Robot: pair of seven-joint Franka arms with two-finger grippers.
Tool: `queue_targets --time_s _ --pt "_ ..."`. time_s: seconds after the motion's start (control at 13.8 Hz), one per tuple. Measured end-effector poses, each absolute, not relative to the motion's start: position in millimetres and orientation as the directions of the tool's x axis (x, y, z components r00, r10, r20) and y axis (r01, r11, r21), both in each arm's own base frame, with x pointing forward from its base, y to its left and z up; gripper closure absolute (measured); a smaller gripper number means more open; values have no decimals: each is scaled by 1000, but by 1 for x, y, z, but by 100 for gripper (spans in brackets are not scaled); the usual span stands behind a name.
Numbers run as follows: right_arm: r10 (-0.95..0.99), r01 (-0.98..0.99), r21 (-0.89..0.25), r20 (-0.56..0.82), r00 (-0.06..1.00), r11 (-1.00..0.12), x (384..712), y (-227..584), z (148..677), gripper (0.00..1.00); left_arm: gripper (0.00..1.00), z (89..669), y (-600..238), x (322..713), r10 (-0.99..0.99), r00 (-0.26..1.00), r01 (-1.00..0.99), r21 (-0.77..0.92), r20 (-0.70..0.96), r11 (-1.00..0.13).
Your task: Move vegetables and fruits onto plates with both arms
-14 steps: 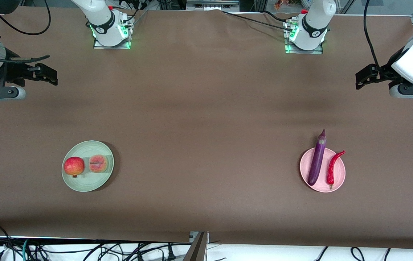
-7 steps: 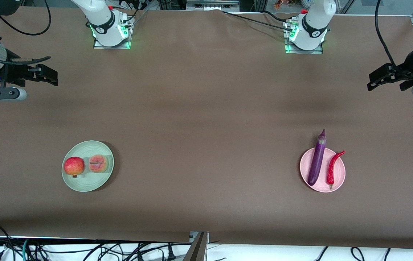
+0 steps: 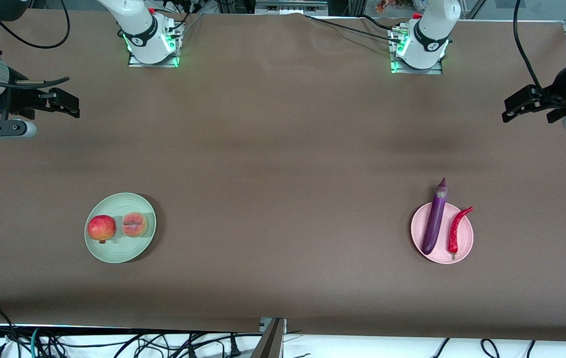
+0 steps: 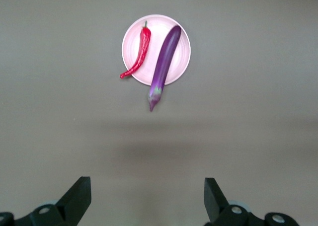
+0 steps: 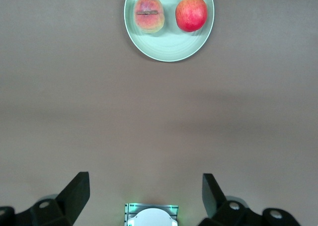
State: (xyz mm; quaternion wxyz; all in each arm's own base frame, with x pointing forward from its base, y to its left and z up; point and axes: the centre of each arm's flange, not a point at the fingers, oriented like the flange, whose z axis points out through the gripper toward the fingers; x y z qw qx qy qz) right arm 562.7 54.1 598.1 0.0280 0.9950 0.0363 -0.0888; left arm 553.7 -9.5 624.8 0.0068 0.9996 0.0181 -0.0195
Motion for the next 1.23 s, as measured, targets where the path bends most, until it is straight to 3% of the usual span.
queue_targets --time_s 1.23 --pt "67 77 49 -179 982 -996 563 54 598 0 0 605 -32 586 -8 999 -8 11 53 -1000"
